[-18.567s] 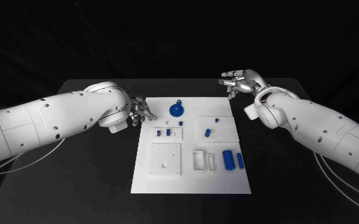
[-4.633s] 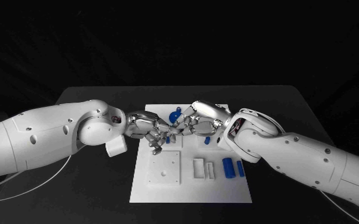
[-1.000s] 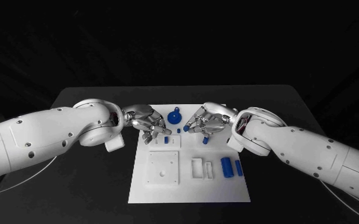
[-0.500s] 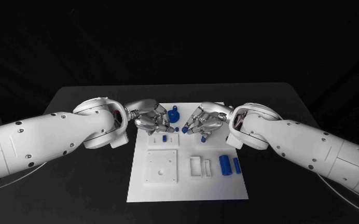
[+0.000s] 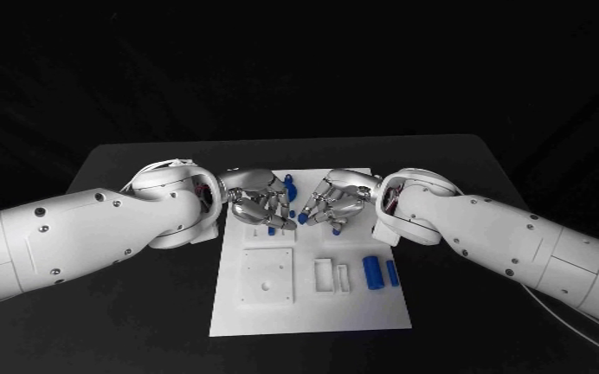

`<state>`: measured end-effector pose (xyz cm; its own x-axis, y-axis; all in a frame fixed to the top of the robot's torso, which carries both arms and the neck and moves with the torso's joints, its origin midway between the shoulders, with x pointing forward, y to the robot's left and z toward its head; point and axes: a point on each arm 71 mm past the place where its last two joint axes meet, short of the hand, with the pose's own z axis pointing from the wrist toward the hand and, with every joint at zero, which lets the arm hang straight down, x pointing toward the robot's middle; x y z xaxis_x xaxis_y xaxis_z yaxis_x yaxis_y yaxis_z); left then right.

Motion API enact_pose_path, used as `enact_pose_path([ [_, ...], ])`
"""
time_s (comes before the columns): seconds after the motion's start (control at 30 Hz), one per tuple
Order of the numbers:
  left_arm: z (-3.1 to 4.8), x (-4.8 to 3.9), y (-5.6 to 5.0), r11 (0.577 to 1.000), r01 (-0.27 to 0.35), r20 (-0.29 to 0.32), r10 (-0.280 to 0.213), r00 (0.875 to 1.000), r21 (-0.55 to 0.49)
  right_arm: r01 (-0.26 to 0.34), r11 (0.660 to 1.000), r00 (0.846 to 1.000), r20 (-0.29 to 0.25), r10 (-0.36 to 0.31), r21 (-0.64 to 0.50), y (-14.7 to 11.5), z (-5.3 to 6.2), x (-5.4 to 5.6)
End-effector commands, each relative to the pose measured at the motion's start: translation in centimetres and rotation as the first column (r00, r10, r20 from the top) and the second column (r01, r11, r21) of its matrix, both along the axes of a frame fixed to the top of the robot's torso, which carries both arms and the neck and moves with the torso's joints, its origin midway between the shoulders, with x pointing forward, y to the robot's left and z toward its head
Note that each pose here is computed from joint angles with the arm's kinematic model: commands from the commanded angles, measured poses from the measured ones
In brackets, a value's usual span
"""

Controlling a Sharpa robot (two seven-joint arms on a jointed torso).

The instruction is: Assemble the parts on the task board

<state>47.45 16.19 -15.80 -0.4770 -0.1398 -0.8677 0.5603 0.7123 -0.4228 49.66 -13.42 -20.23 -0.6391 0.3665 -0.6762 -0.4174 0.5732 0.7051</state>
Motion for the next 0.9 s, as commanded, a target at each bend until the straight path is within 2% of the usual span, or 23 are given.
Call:
enact_pose_path([
  [0.03, 0.02, 0.0, -0.4, 0.999, 0.008, 0.035, -0.009, 0.999, 0.045, -0.025, 1.0, 0.999, -0.022, 0.024, -0.014, 0.3, -0.1, -0.2],
  [0.53, -0.15, -0.14, -1.4, 0.996, 0.026, 0.036, -0.029, 0.999, 0.081, -0.037, 0.999, 0.999, -0.024, 0.036, -0.028, 0.5, -0.2, -0.3],
  [0.9, -0.42, -0.24, -1.9, 0.993, 0.043, 0.005, -0.044, 0.999, 0.106, -0.042, 0.999, 0.999, -0.023, 0.042, -0.027, 0.7, -0.2, -0.3],
])
